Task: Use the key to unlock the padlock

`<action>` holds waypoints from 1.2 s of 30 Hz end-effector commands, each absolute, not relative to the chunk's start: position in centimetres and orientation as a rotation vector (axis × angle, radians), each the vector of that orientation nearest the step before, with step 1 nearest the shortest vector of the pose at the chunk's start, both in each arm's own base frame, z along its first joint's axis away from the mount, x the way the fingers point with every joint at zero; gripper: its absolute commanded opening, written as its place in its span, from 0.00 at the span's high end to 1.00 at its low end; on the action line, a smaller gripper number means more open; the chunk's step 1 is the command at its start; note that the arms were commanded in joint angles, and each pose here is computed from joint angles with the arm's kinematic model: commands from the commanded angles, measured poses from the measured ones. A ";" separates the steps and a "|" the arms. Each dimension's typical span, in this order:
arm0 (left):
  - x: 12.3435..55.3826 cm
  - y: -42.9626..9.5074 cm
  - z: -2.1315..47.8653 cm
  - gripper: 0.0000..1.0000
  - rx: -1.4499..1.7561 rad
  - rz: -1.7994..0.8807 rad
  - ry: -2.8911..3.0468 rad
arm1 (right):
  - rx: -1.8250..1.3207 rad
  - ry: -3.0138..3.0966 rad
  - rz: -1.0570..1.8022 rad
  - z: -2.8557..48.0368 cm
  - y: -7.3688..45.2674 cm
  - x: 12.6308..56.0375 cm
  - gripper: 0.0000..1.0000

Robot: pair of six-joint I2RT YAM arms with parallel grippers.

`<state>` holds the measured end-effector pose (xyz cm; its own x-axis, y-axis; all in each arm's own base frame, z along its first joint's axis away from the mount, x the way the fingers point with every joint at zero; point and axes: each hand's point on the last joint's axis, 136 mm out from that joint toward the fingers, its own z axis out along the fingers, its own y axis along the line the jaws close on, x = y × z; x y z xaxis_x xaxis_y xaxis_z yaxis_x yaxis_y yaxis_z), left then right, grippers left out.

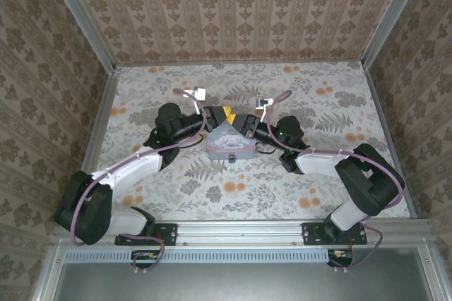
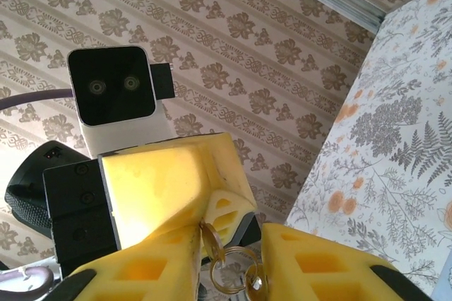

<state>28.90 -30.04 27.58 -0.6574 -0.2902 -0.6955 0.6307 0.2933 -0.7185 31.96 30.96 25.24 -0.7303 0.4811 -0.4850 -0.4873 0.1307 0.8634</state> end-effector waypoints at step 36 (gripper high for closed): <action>26.8 -23.4 26.6 0.25 0.039 -1.265 1.893 | 0.028 1.812 1.561 23.8 28.8 30.2 1.00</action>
<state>27.35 -24.54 29.30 -0.6141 -0.4316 -0.6607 0.5175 0.4119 -0.7501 30.63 29.56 23.98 -0.7481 0.4613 -0.4770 -0.4222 0.2236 0.8785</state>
